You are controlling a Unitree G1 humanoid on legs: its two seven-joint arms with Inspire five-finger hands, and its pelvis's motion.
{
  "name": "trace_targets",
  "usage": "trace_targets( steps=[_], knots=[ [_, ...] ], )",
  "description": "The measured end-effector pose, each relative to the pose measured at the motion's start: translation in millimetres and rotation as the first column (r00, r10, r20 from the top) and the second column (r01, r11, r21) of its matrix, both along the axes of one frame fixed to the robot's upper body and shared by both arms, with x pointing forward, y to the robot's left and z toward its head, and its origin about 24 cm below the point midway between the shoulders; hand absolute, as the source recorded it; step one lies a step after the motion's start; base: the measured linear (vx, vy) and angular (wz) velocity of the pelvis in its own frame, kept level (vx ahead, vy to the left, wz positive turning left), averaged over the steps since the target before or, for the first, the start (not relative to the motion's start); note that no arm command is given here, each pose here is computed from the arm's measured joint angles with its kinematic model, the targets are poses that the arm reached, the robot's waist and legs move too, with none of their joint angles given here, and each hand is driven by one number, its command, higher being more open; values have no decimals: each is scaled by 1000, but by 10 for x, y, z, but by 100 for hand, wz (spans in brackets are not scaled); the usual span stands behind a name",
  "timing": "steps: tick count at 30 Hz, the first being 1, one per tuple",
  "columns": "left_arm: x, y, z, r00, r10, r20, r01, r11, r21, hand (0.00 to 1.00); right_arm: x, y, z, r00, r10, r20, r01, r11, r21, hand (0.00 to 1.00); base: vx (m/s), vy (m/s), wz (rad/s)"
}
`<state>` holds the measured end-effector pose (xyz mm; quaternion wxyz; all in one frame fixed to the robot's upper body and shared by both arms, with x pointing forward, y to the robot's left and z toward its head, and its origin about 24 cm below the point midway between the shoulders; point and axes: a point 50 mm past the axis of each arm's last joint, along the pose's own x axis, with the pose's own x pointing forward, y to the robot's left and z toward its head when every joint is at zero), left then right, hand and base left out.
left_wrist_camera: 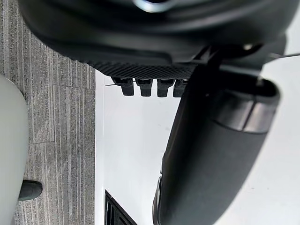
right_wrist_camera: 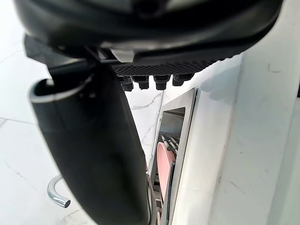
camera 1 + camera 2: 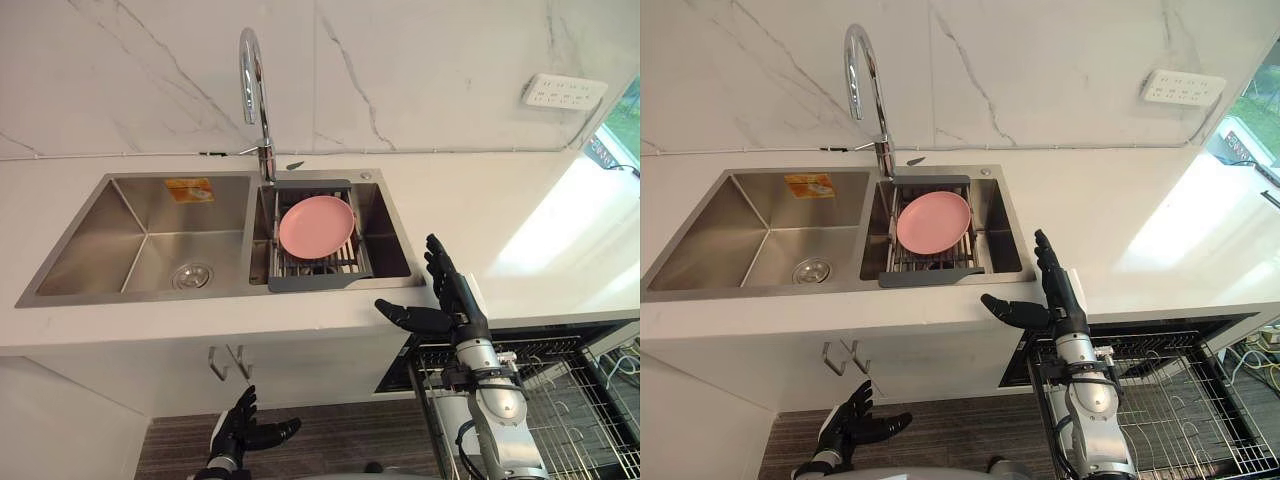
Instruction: Walk over to the sink, pick up the cup, carry it to the dishwasher, place the cup inside the dishwasher, then close the dishwasher door
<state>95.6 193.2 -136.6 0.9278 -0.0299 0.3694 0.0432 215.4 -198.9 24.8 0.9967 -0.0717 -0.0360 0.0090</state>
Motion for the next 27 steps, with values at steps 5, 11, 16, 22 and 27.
trace_targets(
  steps=[5,11,16,22,27],
  knots=[
    [-1,4,0,1000,1,0,-1,1000,1,100,-1,0,-1,1000,0,0,0,1000,0,100,0,0,-2],
    [-48,14,-30,1000,5,-26,-5,1000,1,100,-40,-31,-31,998,-59,-8,59,998,8,100,4,8,-9],
    [-55,16,-38,999,6,-32,-6,1000,-1,100,-70,-66,-31,989,-146,5,146,989,37,100,2,2,1],
    [-52,19,-34,1000,7,-28,-7,1000,-1,100,-71,-70,-28,985,-174,9,173,983,53,100,5,16,16],
    [-20,47,-7,1000,23,-5,-23,1000,-2,100,-57,-59,23,986,-163,31,161,985,53,100,-49,20,5]
  ],
)
